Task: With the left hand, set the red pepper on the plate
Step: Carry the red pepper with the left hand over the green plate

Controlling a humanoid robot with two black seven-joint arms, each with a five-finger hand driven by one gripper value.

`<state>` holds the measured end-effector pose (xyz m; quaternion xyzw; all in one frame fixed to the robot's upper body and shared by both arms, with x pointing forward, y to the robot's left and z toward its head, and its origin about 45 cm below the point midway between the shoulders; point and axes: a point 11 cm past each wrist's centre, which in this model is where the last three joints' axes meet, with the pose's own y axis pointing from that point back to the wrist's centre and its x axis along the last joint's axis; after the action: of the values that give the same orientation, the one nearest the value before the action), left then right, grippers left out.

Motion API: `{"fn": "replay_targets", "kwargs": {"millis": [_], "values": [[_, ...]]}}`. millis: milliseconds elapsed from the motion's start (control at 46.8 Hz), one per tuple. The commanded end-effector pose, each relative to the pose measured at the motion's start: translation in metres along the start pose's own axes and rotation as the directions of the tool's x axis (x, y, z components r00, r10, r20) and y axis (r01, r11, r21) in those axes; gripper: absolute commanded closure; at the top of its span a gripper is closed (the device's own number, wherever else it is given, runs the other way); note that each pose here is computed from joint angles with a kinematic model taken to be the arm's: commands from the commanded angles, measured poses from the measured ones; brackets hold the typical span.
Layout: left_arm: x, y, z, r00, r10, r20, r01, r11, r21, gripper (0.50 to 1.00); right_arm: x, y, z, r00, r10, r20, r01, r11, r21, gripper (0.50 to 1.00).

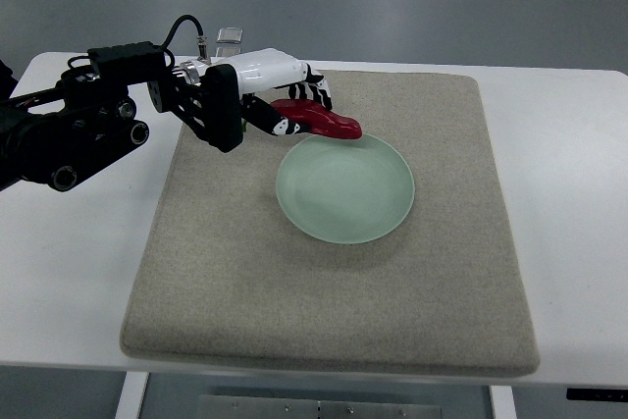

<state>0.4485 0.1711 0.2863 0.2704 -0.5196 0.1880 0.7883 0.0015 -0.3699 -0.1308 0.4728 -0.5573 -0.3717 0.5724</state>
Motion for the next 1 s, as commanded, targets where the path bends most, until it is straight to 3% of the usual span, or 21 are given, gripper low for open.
{"fn": "replay_targets", "kwargs": {"millis": [0,534,939,982], "values": [[-0.004,-0.008,0.01,1.0,-0.019,-0.007,0.018,0.999,-0.031,1.0,0.0,0.0,-0.001,1.0,0.0,0.0,0.0,1.0,0.001,0.572],[-0.042,-0.04,0.048,0.991,-0.123,0.061,0.13,0.984,-0.121,1.0,0.0,0.0,-0.001,1.0,0.0,0.0,0.0,1.0,0.001,0.572],[-0.048,-0.041,0.045,0.99,-0.133,0.056,0.139,0.984,-0.112,1.0,0.0,0.0,-0.001,1.0,0.0,0.0,0.0,1.0,0.001,0.572],[-0.048,-0.041,0.045,0.99,-0.132,0.056,0.137,0.984,-0.113,0.965,0.0,0.0,0.0,1.0,0.0,0.0,0.0,1.0,0.0,0.572]]}}
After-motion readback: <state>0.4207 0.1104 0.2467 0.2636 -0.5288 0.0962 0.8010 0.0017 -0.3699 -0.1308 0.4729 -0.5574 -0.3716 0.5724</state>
